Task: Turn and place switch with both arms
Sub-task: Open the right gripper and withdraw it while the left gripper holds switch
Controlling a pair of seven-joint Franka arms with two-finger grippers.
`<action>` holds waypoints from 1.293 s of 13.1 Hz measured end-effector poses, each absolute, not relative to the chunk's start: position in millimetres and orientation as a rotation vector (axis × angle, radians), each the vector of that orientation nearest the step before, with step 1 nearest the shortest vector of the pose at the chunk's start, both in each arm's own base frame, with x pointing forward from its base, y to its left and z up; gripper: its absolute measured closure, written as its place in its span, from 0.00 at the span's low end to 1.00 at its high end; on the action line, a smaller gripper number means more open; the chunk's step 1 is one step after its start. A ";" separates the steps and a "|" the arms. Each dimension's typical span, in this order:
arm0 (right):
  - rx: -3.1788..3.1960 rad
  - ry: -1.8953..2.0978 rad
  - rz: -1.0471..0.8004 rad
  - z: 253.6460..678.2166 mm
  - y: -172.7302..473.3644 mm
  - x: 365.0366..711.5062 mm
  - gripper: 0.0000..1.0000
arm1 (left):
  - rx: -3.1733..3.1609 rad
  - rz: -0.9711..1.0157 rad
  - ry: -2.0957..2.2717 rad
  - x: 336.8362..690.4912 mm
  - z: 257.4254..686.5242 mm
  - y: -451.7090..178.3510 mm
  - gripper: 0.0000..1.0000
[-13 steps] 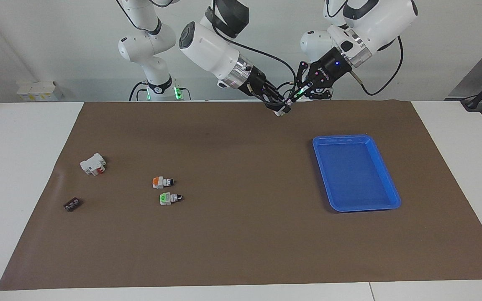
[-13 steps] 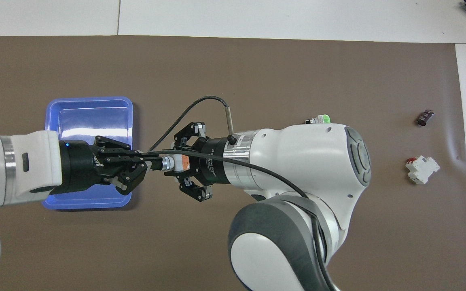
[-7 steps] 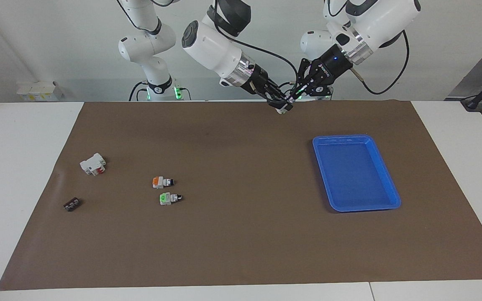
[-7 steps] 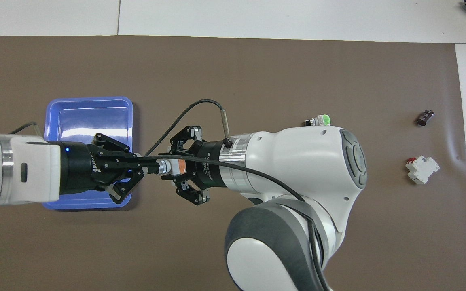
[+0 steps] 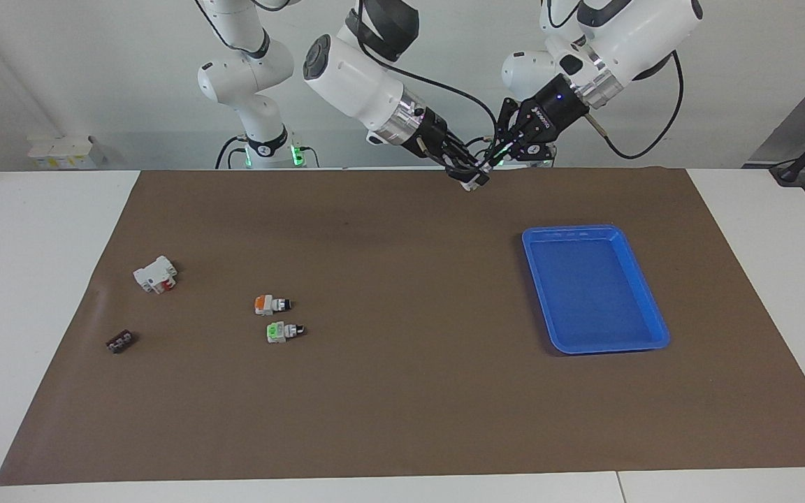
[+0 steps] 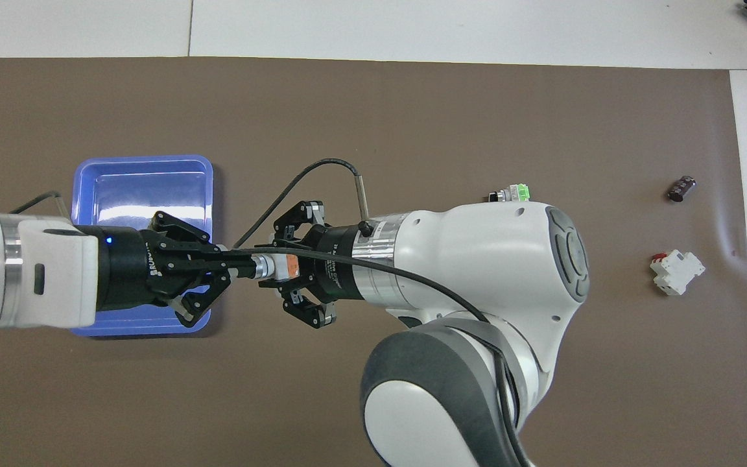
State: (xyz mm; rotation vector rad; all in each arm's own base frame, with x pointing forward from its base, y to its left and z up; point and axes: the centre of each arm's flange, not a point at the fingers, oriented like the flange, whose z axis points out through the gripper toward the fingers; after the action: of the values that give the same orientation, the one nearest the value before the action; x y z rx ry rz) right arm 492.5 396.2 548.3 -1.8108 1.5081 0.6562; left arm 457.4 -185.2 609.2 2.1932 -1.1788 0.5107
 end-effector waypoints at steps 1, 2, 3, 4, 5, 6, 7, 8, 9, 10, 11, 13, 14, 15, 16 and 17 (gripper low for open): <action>-1.811 1.508 0.656 548.3 396.1 492.6 0.59 | 2.187 0.516 -1.194 457.4 609.2 -185.3 0.90; -1.810 1.511 0.652 548.9 393.3 494.0 0.52 | 2.198 0.523 -1.217 459.4 608.3 -180.2 0.90; -1.814 1.513 0.641 551.1 387.3 497.0 0.41 | 2.209 0.532 -1.234 463.2 606.9 -170.6 0.90; -1.817 1.514 0.631 553.9 382.0 499.0 0.28 | 2.209 0.544 -1.249 466.3 605.9 -162.7 0.90; -1.819 1.513 0.626 556.3 378.7 499.9 0.15 | 2.206 0.553 -1.261 468.2 605.3 -158.2 0.90; -1.821 1.510 0.619 558.2 376.6 500.4 0.05 | 2.204 0.555 -1.267 468.6 605.0 -157.4 0.90; -1.826 1.505 0.605 560.2 372.8 502.1 0.00 | 2.203 0.557 -1.274 468.7 604.8 -157.1 0.90; -1.847 1.488 0.578 562.6 365.6 505.1 0.00 | 2.205 0.563 -1.293 469.7 604.4 -153.8 0.90; -1.883 1.459 0.542 565.9 355.6 508.8 0.00 | 2.215 0.568 -1.315 471.5 603.7 -147.4 0.90; -1.933 1.421 0.491 570.6 342.8 512.5 0.00 | 2.232 0.567 -1.340 473.2 602.5 -140.8 0.90; -1.994 1.378 0.429 575.4 328.9 516.2 0.00 | 2.258 0.555 -1.370 474.2 600.6 -136.1 0.90; -2.133 1.277 0.271 582.4 304.5 522.7 0.00 | 2.313 0.516 -1.441 476.2 595.1 -129.8 0.90; -2.209 1.225 0.180 583.7 294.7 526.1 0.00 | 2.340 0.492 -1.475 477.7 591.5 -126.5 0.90; -2.300 1.169 0.087 582.9 284.0 529.8 0.00 | 2.371 0.465 -1.510 479.7 587.6 -121.9 0.90; -2.422 1.100 0.000 579.4 270.8 532.9 0.00 | 2.408 0.432 -1.547 482.5 582.7 -115.3 0.90; -2.554 1.026 -0.064 575.0 255.8 534.8 0.00 | 2.443 0.397 -1.585 485.4 577.8 -108.8 0.90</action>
State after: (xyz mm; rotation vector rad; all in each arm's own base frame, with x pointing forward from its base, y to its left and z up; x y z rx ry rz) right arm 534.8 255.8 575.0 -2.5537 1.0260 -0.0642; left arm 485.4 -108.8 577.8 2.4426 -1.5849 0.3970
